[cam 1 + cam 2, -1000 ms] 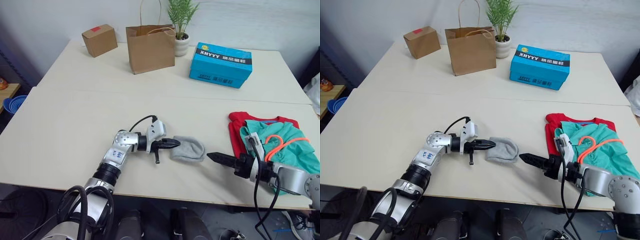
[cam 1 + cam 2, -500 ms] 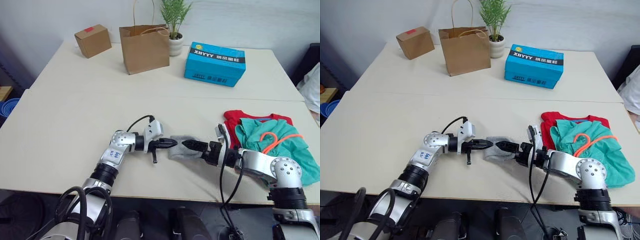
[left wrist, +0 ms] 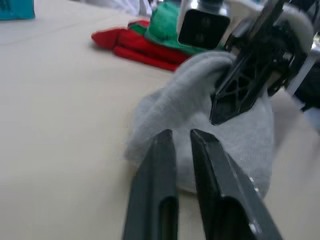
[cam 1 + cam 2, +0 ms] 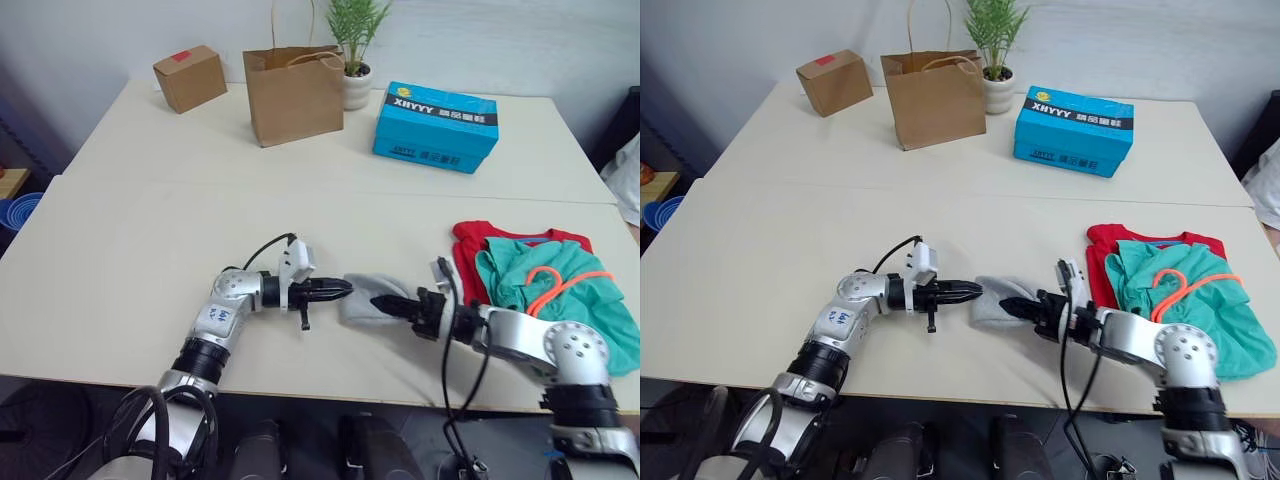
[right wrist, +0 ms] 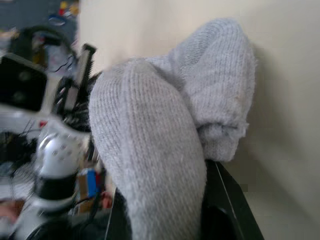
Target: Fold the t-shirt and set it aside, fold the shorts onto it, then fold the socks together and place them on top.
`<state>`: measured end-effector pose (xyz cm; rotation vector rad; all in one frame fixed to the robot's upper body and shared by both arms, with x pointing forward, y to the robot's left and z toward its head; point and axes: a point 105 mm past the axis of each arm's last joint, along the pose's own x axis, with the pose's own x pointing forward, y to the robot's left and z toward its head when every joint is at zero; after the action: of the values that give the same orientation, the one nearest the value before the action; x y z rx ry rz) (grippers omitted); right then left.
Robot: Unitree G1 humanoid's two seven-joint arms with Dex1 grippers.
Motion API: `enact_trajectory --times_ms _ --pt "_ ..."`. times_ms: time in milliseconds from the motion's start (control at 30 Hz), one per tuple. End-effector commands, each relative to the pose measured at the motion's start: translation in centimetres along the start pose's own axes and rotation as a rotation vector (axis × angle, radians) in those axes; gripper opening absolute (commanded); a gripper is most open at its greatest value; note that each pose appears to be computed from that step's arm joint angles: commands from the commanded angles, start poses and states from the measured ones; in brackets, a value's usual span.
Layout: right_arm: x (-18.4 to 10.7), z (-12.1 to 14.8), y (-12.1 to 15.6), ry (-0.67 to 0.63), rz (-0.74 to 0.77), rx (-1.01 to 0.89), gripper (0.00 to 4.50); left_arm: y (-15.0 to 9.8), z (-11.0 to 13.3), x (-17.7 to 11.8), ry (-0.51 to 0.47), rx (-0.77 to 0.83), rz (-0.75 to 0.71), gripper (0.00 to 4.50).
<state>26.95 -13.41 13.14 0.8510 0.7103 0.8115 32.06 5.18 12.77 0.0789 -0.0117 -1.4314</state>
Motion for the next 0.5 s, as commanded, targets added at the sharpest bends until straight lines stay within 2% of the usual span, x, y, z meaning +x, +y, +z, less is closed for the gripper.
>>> enact_trajectory --times_ms 33,133,267,333,400,500 --pt "-4.6 1.8 4.2 -0.068 0.145 -0.146 0.16 -0.9 3.5 -2.2 -0.062 0.089 -0.021 1.78" --pt "-11.6 5.3 3.7 -0.215 -0.034 -0.197 0.16 -2.2 6.7 -3.9 -0.122 0.122 -0.018 2.74" --pt "-18.0 7.6 3.4 -0.318 -0.228 -0.177 0.16 -3.7 8.9 -4.3 -0.183 0.098 -0.015 3.94" --pt "-20.8 8.4 2.1 -0.347 -0.369 -0.142 0.16 -4.1 9.2 -4.3 -0.206 0.070 -0.003 4.49" --pt "-22.5 8.8 0.9 -0.352 -0.452 -0.104 0.16 -4.2 9.1 -4.1 -0.213 0.047 0.008 4.50" --pt "-23.3 9.1 -1.5 -0.332 -0.542 -0.055 0.16 -4.3 8.7 -3.7 -0.196 0.043 0.005 4.50"
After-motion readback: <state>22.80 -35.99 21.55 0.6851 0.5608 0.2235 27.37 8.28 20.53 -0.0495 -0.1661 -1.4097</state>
